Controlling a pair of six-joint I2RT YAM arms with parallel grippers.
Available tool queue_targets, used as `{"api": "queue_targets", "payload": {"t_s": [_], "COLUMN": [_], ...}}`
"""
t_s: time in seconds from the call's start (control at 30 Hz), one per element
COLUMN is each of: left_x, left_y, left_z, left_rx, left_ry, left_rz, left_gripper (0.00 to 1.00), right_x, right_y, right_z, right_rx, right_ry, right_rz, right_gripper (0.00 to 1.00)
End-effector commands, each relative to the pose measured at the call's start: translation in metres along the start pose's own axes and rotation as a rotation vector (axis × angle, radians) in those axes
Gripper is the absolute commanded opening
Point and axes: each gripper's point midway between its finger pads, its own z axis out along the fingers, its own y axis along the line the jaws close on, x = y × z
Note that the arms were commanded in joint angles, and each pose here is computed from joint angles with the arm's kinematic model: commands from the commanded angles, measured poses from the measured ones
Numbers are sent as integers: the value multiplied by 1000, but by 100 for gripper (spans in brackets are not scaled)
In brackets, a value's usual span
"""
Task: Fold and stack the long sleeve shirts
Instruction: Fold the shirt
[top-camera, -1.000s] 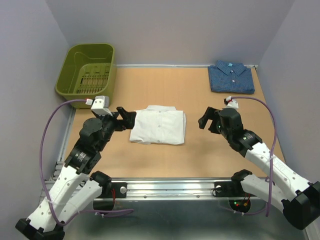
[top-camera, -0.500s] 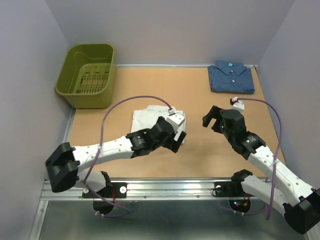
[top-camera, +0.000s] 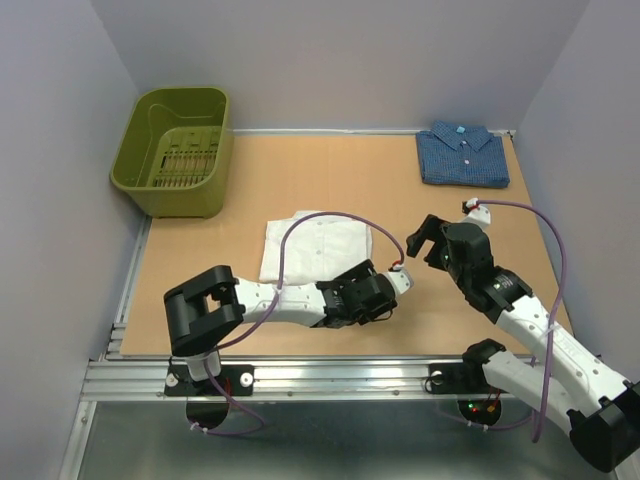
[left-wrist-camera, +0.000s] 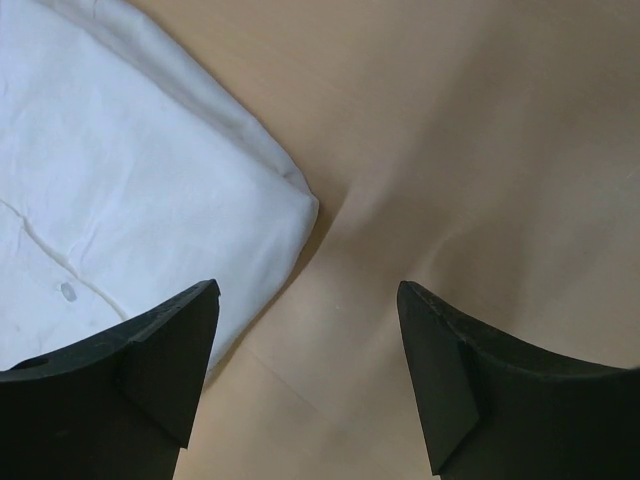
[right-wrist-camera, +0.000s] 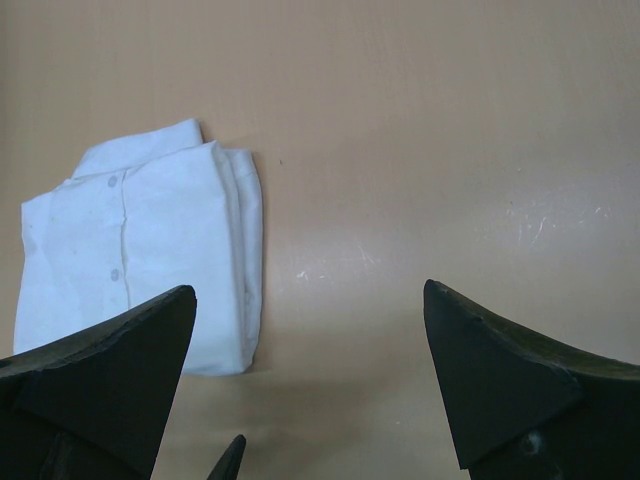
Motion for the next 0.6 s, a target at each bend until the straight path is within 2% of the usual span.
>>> {"api": "queue_targets", "payload": {"t_s": [0.0, 0.3, 0.43, 0.5, 0.53, 0.57], "left_x": [-17, 9, 11, 12, 11, 8], "left_y": [11, 8, 10, 10, 10, 10], "left_z": [6, 28, 33, 32, 31, 29], "left_rx": [-71, -113, -140, -140, -140, -136], "left_ry": [-40, 34, 40, 32, 24, 13], "left_rz": [44, 103, 107, 95, 81, 66], "left_gripper": [81, 69, 54, 37, 25, 23], "right_x": [1, 5, 16, 20, 29, 33], "right_y": [-7, -7, -6, 4, 5, 11], "right_z": [2, 5, 12, 15, 22, 24], "right_rx": [21, 27, 29, 2, 12, -6], "right_ry": [-17, -2, 47, 83, 126, 155], "right_rz": [18, 16, 10, 17, 13, 24], "right_gripper": [100, 100, 100, 100, 100, 100]}}
